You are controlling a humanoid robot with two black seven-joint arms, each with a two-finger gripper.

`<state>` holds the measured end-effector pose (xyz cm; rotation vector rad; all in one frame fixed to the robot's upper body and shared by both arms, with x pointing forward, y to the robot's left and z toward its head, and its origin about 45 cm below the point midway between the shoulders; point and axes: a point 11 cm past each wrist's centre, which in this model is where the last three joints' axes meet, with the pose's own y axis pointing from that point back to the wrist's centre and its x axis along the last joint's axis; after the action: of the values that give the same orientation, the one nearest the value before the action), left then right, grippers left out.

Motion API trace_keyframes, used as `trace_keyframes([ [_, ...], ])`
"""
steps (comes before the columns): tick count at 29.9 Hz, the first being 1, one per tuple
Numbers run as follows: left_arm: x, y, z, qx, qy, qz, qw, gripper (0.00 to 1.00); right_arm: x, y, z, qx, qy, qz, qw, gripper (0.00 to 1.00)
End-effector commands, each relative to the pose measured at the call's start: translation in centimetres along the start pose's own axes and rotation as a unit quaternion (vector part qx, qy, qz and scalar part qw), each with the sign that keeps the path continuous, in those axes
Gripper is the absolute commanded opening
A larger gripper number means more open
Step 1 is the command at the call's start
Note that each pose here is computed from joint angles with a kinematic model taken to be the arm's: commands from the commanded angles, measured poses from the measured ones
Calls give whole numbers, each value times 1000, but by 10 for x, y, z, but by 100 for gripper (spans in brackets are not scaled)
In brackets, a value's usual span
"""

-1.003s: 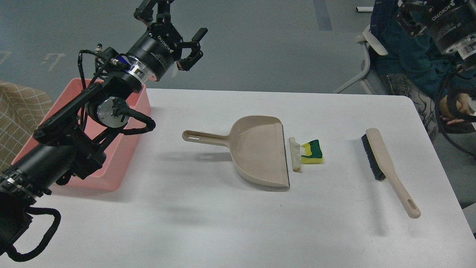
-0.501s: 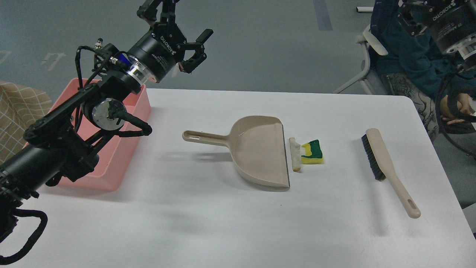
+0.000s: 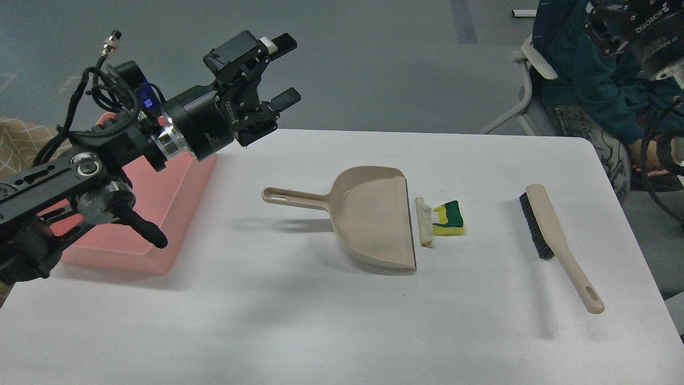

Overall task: Sweep and dump garbage into bin
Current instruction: 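Raise the left gripper above the pink bin and open it, then lower the left gripper to the beige dustpan handle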

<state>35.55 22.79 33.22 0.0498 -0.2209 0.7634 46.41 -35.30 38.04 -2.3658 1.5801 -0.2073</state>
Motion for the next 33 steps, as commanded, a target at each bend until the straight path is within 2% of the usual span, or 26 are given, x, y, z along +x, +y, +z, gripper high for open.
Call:
trace_keyframes([
  [1, -6, 15, -9, 24, -44, -7, 999, 99, 7, 10, 8, -9, -1, 12, 1000, 100],
  [12, -32, 57, -74, 109, -160, -12, 981, 99, 27, 40, 24, -22, -7, 55, 998, 100],
  [23, -63, 78, -118, 146, -102, 2, 984, 99, 25, 39, 23, -20, -9, 52, 998, 100],
  [33, -76, 65, -154, 175, -59, 39, 982, 99, 25, 39, 24, -20, -9, 52, 998, 100],
])
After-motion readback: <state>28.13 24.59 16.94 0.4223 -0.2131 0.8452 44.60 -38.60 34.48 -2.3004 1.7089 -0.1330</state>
